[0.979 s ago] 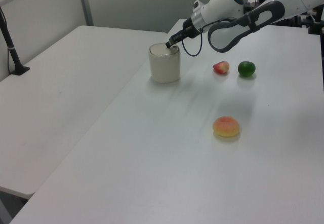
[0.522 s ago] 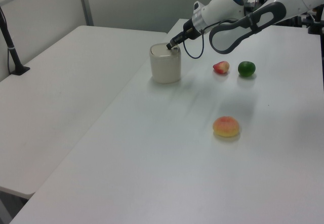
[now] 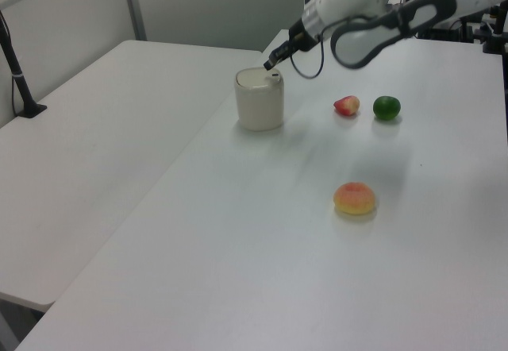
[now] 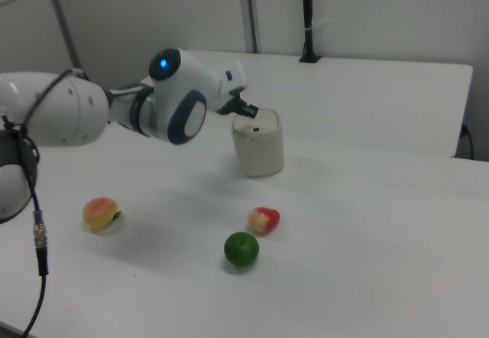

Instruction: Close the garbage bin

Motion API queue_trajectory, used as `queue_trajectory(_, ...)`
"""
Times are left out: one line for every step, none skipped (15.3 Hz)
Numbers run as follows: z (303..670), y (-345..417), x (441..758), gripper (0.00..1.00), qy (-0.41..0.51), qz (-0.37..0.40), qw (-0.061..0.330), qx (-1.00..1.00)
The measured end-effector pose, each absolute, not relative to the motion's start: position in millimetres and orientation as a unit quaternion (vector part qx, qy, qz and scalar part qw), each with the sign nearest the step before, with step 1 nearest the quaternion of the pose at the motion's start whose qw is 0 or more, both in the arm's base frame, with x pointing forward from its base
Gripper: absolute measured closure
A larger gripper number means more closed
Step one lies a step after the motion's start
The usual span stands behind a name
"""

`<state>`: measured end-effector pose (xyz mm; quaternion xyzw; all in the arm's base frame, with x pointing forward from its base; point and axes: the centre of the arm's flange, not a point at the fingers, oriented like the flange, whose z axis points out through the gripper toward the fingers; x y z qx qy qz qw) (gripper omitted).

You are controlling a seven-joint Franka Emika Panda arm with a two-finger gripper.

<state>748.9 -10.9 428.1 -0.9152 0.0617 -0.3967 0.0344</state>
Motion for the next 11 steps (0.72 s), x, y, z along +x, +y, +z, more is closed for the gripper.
queue_trajectory(443, -10, 745, 0.98, 0.061, -0.378, 0.034, -0.923)
queue_trajectory(460, -9, 738, 0.91, 0.06, -0.352, 0.034, -0.933)
queue_trajectory(474, -7, 731, 0.84, 0.058, -0.327, 0.033, -0.943)
queue_trajectory(491, -5, 722, 0.74, 0.056, -0.302, 0.033, -0.951)
queue_trajectory(506, -3, 712, 0.63, 0.054, -0.279, 0.033, -0.958)
queue_trajectory(521, 0, 701, 0.53, 0.052, -0.254, 0.032, -0.965)
queue_trajectory(534, 1, 689, 0.45, 0.05, -0.225, 0.031, -0.972)
queue_trajectory(546, 2, 675, 0.35, 0.049, -0.194, 0.03, -0.979)
queue_trajectory(557, 3, 662, 0.24, 0.048, -0.168, 0.028, -0.984)
queue_trajectory(569, 4, 648, 0.14, 0.047, -0.143, 0.026, -0.988)
queue_trajectory(580, 5, 634, 0.04, 0.045, -0.12, 0.025, -0.991)
